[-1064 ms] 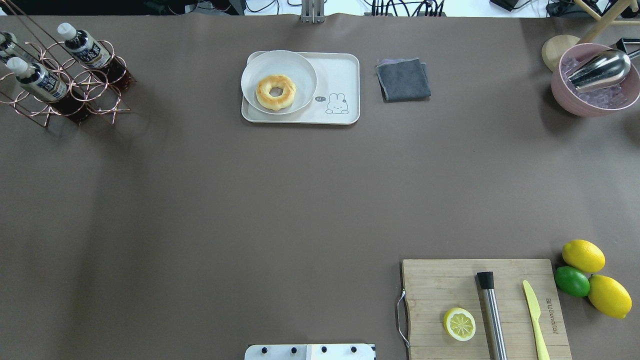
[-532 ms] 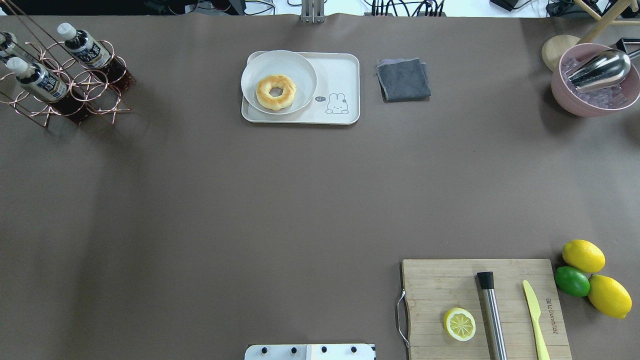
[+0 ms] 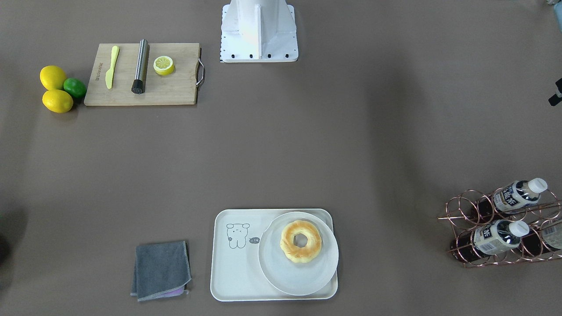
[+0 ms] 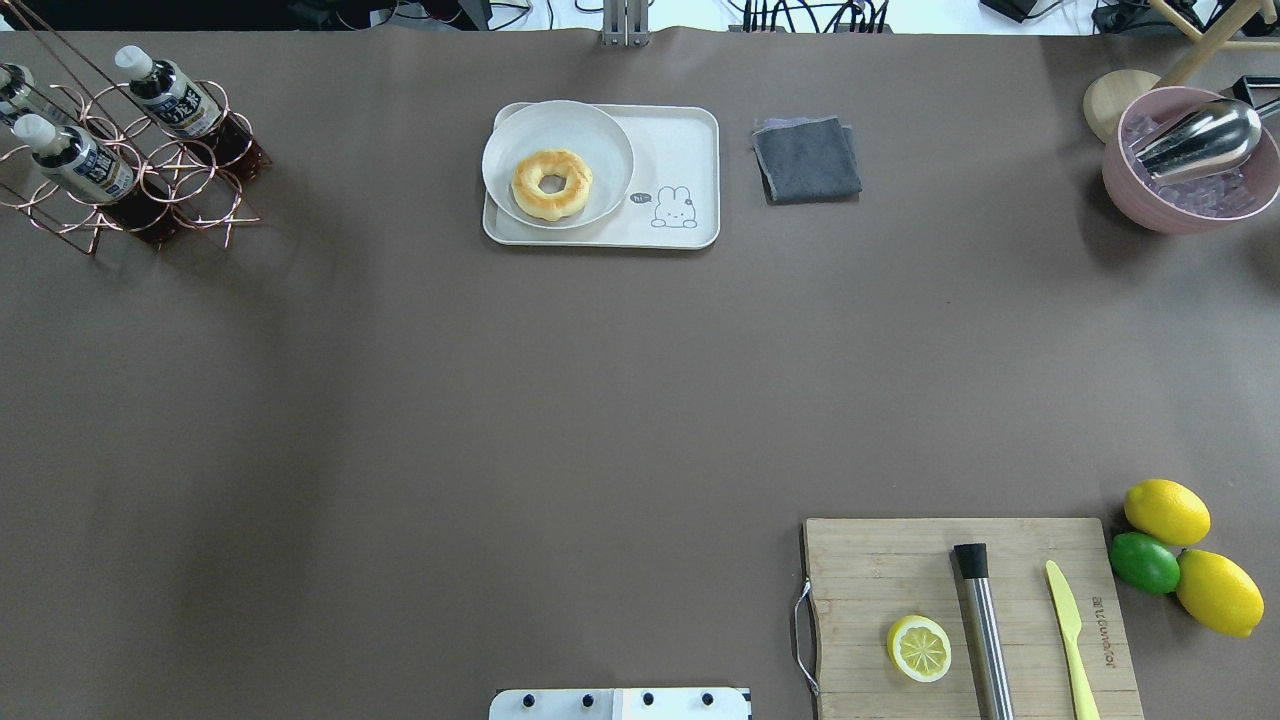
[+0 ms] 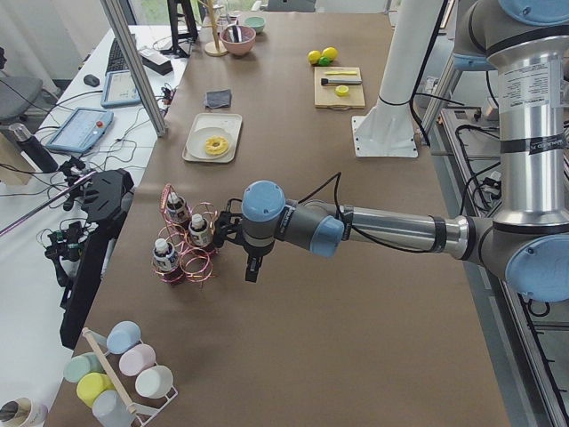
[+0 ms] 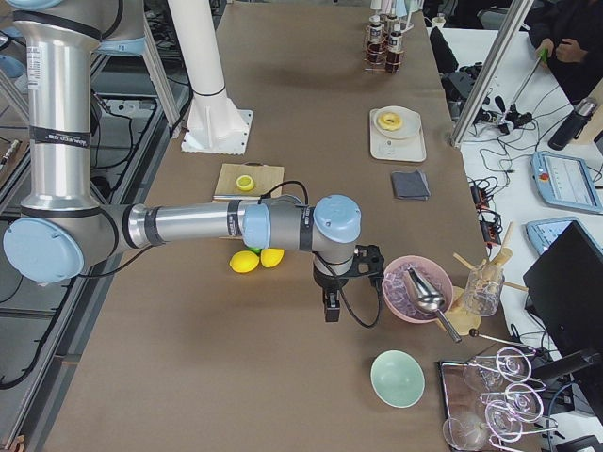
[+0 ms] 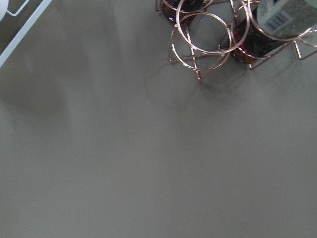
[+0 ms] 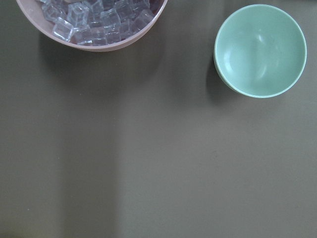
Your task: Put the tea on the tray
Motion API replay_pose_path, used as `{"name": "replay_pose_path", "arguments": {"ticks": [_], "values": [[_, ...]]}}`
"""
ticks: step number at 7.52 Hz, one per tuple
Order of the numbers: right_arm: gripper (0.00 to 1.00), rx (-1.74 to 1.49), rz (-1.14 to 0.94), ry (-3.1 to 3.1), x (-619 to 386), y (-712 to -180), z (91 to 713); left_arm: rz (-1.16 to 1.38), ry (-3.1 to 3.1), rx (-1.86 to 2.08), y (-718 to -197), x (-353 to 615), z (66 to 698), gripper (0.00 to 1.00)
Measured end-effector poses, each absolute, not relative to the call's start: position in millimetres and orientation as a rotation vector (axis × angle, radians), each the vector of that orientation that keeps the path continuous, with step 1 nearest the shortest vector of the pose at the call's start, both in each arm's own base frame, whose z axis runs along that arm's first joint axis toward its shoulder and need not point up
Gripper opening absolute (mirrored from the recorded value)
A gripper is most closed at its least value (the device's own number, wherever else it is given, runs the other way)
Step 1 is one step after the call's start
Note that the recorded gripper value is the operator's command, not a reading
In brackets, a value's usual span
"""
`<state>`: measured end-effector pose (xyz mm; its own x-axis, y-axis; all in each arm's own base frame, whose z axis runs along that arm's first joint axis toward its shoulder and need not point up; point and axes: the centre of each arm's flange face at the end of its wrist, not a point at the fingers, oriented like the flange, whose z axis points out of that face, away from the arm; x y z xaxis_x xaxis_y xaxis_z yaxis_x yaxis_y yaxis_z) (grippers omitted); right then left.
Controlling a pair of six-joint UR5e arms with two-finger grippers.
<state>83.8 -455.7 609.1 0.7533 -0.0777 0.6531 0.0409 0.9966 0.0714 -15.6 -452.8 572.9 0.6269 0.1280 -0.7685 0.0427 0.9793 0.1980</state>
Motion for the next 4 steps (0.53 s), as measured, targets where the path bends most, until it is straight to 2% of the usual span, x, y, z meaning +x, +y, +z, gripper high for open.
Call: {"name": "replay_pose_path", "arguments": {"ticks": [4], "values": [[1.0,0.061,-0.076,-0.74,82,-455,607,-0.044,0.82,0.253,-504,55,501,0.99]]}}
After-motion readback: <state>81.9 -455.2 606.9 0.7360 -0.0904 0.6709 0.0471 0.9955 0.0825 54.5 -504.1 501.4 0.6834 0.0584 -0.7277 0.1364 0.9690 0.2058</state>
